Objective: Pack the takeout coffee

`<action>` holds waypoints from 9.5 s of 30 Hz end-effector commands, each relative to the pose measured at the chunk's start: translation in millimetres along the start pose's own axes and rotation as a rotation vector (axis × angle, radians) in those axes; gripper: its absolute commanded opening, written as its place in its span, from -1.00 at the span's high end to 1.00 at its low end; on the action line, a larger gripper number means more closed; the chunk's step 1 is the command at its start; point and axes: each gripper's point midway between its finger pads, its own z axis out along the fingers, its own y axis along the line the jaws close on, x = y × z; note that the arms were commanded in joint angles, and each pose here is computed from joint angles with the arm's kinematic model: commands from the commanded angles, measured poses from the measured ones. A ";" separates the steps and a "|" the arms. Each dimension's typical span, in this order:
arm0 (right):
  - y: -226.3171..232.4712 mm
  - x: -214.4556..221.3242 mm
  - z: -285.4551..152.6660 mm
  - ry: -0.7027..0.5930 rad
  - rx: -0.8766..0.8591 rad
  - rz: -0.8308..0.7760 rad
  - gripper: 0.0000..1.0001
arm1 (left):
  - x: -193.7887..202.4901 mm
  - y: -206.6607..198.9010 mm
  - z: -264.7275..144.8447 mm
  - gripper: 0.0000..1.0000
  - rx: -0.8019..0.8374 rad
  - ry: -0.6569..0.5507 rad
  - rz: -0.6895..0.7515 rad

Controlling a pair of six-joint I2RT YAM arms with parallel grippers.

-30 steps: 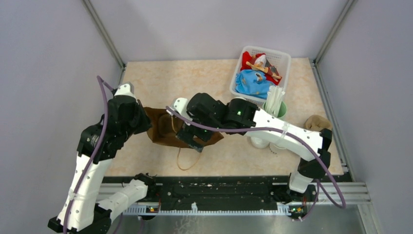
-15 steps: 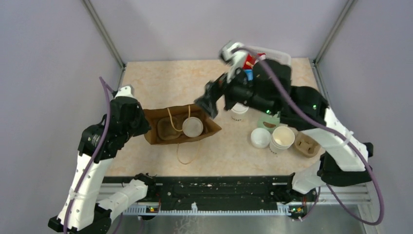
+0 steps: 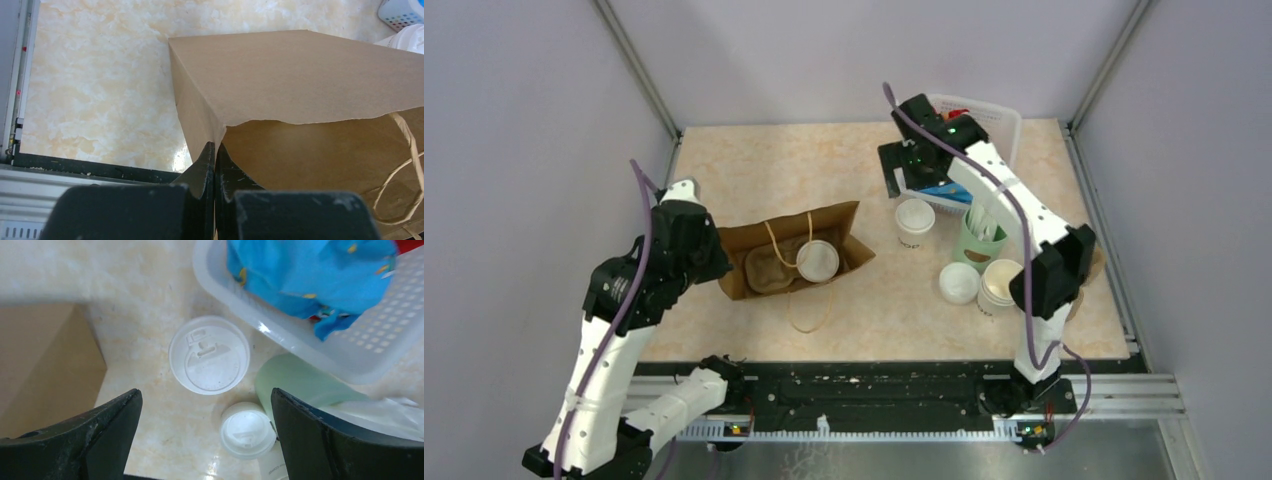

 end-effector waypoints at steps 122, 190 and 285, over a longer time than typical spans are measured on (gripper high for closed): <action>-4.5 17.9 -55.6 -0.061 -0.246 -0.034 -0.21 | -16.4 -21.4 5.0 1.00 0.114 -0.086 0.024; 216.6 72.6 -245.3 -0.486 -0.622 -0.564 -0.14 | -17.1 -17.9 9.4 1.00 0.149 -0.185 0.063; 225.1 8.3 -262.8 -0.122 -1.376 0.034 0.03 | 29.9 -42.7 22.0 1.00 0.199 0.118 -0.068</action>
